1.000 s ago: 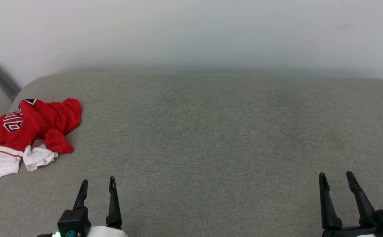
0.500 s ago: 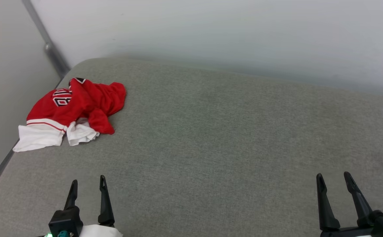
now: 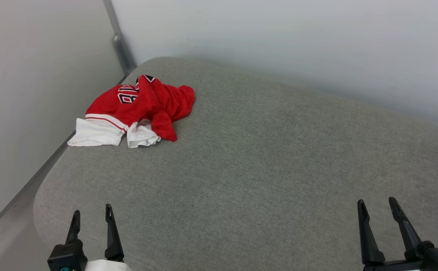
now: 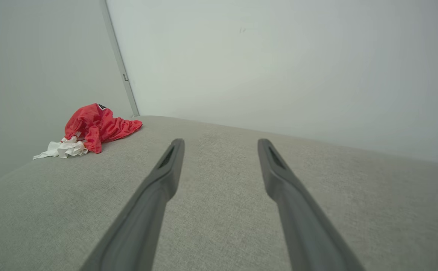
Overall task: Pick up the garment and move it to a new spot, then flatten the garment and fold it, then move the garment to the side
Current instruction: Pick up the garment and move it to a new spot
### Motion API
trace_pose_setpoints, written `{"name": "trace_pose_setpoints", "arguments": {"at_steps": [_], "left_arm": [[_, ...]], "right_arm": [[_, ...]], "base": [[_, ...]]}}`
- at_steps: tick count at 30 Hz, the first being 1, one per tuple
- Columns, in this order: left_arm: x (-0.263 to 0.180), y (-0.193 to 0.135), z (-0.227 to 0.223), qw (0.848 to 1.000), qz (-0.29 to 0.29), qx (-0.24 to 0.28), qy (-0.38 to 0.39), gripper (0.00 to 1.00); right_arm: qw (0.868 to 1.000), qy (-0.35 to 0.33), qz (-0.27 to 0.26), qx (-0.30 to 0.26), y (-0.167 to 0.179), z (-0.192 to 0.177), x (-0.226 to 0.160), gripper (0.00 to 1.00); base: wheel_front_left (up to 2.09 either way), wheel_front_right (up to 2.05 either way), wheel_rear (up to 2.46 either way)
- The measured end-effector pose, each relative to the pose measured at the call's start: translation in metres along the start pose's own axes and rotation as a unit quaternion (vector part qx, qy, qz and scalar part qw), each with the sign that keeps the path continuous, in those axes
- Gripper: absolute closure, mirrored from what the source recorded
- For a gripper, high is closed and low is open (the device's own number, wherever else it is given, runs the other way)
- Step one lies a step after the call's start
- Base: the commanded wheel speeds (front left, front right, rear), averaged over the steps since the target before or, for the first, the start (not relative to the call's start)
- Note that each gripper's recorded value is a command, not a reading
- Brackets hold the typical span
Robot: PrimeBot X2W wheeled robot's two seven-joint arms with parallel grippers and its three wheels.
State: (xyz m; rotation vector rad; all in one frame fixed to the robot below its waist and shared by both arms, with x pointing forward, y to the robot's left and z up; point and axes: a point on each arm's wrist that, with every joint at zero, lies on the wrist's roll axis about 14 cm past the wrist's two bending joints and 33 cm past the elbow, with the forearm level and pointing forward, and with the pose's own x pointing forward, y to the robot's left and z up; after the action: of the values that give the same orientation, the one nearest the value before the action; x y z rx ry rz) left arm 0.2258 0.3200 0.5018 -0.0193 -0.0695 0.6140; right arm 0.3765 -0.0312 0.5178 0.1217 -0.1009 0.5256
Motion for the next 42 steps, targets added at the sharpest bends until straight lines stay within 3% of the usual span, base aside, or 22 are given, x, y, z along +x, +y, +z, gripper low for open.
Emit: {"name": "trace_pose_setpoints", "arguments": {"at_steps": [18, 24, 35, 42], "left_arm": [[-0.001, 0.026, 0.002, 0.999, 0.034, 0.014, -0.001, 0.0], [0.04, 0.032, 0.036, 0.999, 0.009, 0.011, -0.052, 0.0], [0.15, 0.019, 0.119, 0.985, -0.03, 0.069, -0.154, 0.0], [0.217, -0.004, 0.132, 0.981, -0.052, 0.095, -0.163, 0.0]], "right_arm": [[1.0, 0.008, 0.028, 0.003, 0.016, -0.007, 0.007, 0.0], [1.0, 0.009, 0.022, -0.005, 0.01, -0.01, 0.01, 0.0], [1.0, -0.004, -0.009, -0.025, -0.024, -0.018, 0.04, 0.0], [0.998, -0.012, -0.042, -0.038, -0.055, -0.027, 0.055, 0.0]], "base": [[0.0, 0.0, 0.0], [0.0, 0.0, 0.0], [0.0, 0.0, 0.0], [0.0, 0.0, 0.0]]}}
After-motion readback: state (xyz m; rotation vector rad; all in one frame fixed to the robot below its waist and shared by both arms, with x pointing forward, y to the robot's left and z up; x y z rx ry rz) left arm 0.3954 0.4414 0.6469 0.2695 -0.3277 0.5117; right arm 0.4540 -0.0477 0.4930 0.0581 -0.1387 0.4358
